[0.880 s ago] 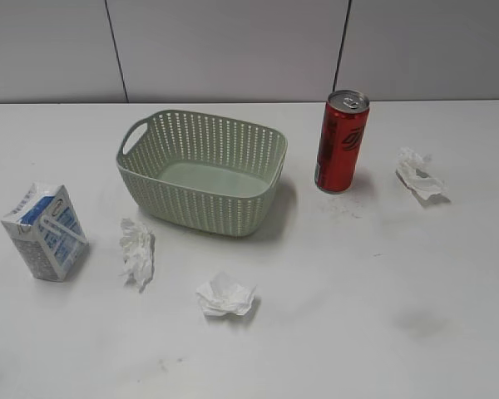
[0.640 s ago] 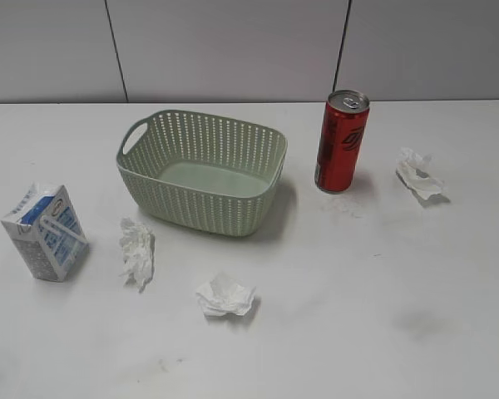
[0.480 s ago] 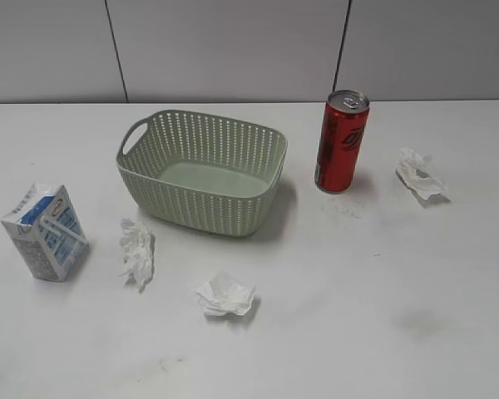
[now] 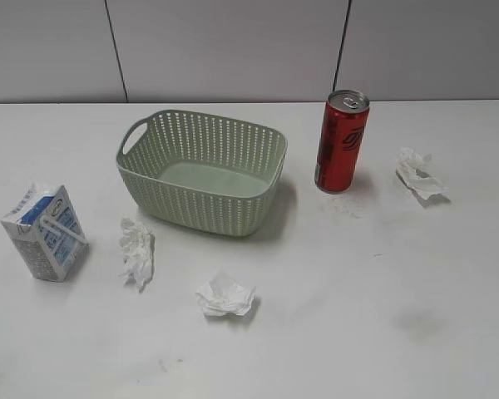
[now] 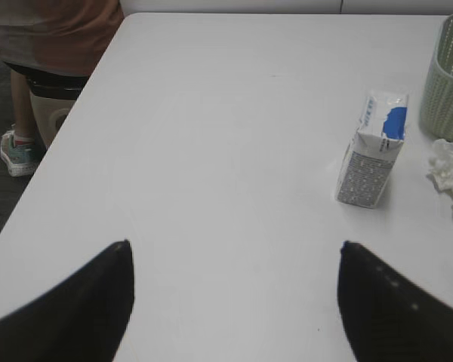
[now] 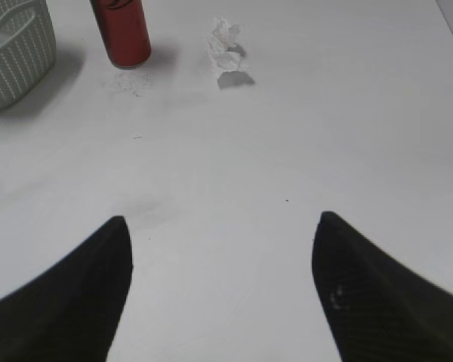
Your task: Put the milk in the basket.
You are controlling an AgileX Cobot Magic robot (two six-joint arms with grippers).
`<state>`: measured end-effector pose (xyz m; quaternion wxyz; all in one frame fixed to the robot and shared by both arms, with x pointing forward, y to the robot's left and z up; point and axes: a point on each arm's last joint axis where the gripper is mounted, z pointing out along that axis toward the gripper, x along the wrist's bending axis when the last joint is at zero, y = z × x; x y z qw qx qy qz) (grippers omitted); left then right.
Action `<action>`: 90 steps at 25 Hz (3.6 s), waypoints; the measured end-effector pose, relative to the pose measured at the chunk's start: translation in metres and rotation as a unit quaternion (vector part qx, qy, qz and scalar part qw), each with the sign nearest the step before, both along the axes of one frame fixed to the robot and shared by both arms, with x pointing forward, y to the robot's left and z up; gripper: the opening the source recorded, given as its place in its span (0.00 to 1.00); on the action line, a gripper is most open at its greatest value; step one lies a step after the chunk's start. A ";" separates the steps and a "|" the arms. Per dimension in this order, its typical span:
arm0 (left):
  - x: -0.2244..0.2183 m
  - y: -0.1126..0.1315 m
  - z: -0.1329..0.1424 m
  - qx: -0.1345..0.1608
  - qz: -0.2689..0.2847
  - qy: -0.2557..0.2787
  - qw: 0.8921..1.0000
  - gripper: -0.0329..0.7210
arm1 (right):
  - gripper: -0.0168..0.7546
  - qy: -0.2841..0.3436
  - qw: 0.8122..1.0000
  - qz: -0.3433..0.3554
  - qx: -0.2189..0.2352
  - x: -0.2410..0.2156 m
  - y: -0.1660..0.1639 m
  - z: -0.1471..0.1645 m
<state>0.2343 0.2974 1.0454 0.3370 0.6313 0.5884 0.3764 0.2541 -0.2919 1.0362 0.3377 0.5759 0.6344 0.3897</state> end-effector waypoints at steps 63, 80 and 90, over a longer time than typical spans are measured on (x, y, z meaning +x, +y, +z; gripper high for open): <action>0.312 -0.080 -0.031 0.002 -0.139 0.434 0.890 0.92 | 0.78 0.000 1.000 0.000 0.000 0.000 0.000 0.000; 0.340 -0.086 -0.106 0.015 -0.127 0.485 0.865 0.90 | 0.78 0.000 1.000 0.000 0.000 0.000 0.000 0.000; 0.340 -0.087 -0.118 0.011 -0.125 0.507 0.853 0.65 | 0.78 0.000 1.000 0.000 0.000 0.000 0.000 0.000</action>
